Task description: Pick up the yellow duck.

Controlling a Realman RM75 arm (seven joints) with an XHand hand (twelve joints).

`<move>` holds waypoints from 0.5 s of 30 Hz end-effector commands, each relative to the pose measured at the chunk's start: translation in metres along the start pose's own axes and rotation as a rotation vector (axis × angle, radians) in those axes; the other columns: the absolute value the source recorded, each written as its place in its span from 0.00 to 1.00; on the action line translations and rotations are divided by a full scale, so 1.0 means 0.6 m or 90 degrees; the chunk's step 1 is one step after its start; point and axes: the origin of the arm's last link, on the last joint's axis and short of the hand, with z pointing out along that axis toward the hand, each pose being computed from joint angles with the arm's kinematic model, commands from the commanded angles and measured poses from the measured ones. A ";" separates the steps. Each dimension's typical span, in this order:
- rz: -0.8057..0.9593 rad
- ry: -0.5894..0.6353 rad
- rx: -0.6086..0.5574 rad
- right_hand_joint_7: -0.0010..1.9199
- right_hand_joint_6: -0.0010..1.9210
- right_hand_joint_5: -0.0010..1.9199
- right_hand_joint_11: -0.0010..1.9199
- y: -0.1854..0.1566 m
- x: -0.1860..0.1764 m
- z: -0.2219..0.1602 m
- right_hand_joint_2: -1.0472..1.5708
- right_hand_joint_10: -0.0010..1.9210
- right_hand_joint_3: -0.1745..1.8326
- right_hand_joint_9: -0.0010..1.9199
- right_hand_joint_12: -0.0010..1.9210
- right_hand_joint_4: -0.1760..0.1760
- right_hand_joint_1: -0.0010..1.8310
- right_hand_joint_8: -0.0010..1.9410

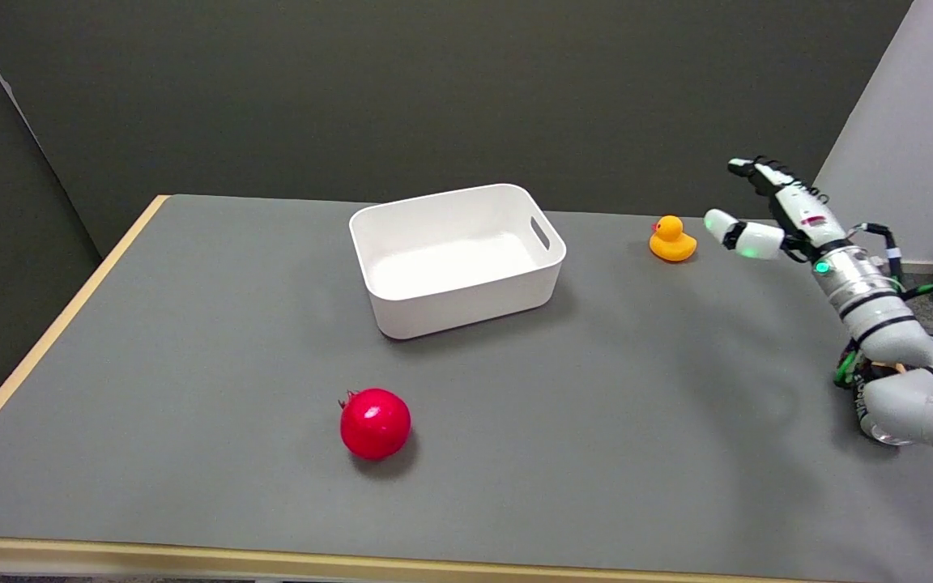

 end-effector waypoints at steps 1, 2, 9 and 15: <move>-0.064 -0.105 -0.068 0.08 0.21 0.06 0.00 -0.033 -0.071 0.056 0.62 0.32 0.56 0.03 0.49 0.53 0.19 0.16; -0.064 -0.110 -0.072 0.09 0.20 0.07 0.00 -0.032 -0.075 0.056 0.63 0.32 0.54 0.04 0.49 0.53 0.19 0.15; -0.056 -0.147 -0.115 0.10 0.20 0.06 0.00 -0.019 -0.114 0.049 0.63 0.33 0.55 0.05 0.50 0.53 0.20 0.16; -0.048 -0.164 -0.143 0.10 0.21 0.06 0.00 -0.011 -0.134 0.046 0.63 0.33 0.57 0.06 0.52 0.53 0.20 0.18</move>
